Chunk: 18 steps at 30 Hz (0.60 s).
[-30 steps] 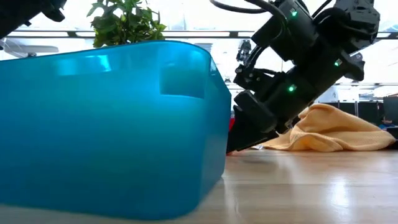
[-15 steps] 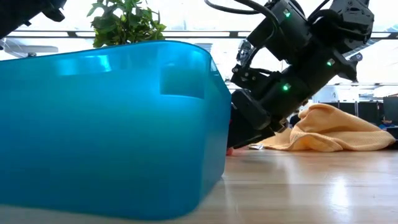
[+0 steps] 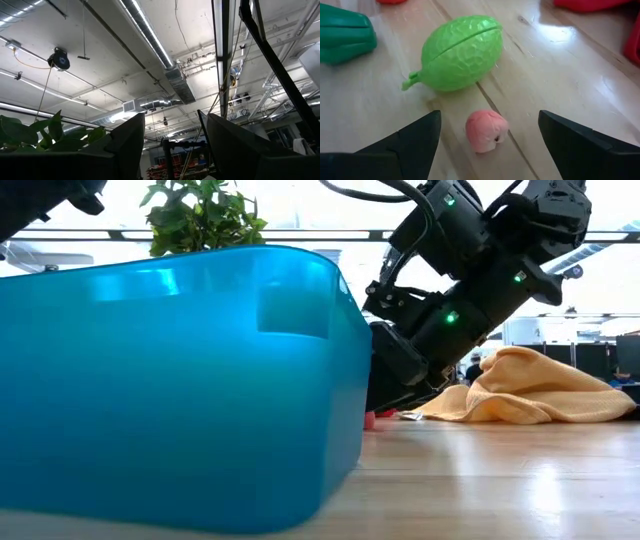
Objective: Pick and placing Produce into tupperware
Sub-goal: Put the peach into the blue basket
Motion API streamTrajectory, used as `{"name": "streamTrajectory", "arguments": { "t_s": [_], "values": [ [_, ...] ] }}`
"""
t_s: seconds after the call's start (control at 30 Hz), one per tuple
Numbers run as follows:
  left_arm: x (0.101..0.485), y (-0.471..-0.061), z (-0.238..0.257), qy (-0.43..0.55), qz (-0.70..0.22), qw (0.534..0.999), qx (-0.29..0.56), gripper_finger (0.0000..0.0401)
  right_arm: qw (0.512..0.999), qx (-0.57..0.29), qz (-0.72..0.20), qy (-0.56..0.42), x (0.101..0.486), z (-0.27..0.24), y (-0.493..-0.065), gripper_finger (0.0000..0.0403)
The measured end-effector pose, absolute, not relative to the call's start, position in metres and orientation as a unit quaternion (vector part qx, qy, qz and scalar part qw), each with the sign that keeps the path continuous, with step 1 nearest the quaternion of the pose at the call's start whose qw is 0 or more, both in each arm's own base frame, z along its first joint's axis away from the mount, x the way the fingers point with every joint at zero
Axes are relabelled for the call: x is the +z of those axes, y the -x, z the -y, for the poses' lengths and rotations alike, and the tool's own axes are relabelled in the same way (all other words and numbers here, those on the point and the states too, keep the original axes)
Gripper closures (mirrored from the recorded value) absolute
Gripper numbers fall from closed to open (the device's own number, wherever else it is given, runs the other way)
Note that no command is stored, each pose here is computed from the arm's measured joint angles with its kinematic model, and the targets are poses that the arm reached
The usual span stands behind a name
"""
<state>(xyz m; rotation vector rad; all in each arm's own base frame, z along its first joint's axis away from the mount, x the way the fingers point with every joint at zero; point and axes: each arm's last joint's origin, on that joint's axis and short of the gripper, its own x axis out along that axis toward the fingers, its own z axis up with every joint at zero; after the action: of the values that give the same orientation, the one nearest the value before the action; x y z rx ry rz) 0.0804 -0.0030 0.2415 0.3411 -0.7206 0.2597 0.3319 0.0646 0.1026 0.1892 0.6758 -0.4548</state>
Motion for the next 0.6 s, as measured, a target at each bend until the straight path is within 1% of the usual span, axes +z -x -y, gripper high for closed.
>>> {"name": "streamTrajectory", "arguments": {
  "t_s": [0.43,0.5,0.6],
  "values": [
    [0.2415,-0.0803,0.003,-0.166,0.35,0.913,0.126,0.0202,0.906,-0.232,-0.339,-0.105,0.0999,-0.063,-0.3294,0.008],
    [0.2415,-0.0803,0.003,-0.166,0.35,0.913,0.126,0.0202,0.905,-0.233,-0.339,-0.106,0.0999,-0.0625,-0.3295,0.009],
    [0.2415,-0.0803,0.003,-0.166,0.35,0.913,0.126,0.0202,0.905,-0.235,-0.339,-0.109,0.0999,-0.062,-0.3295,0.0118]
  ]
}}
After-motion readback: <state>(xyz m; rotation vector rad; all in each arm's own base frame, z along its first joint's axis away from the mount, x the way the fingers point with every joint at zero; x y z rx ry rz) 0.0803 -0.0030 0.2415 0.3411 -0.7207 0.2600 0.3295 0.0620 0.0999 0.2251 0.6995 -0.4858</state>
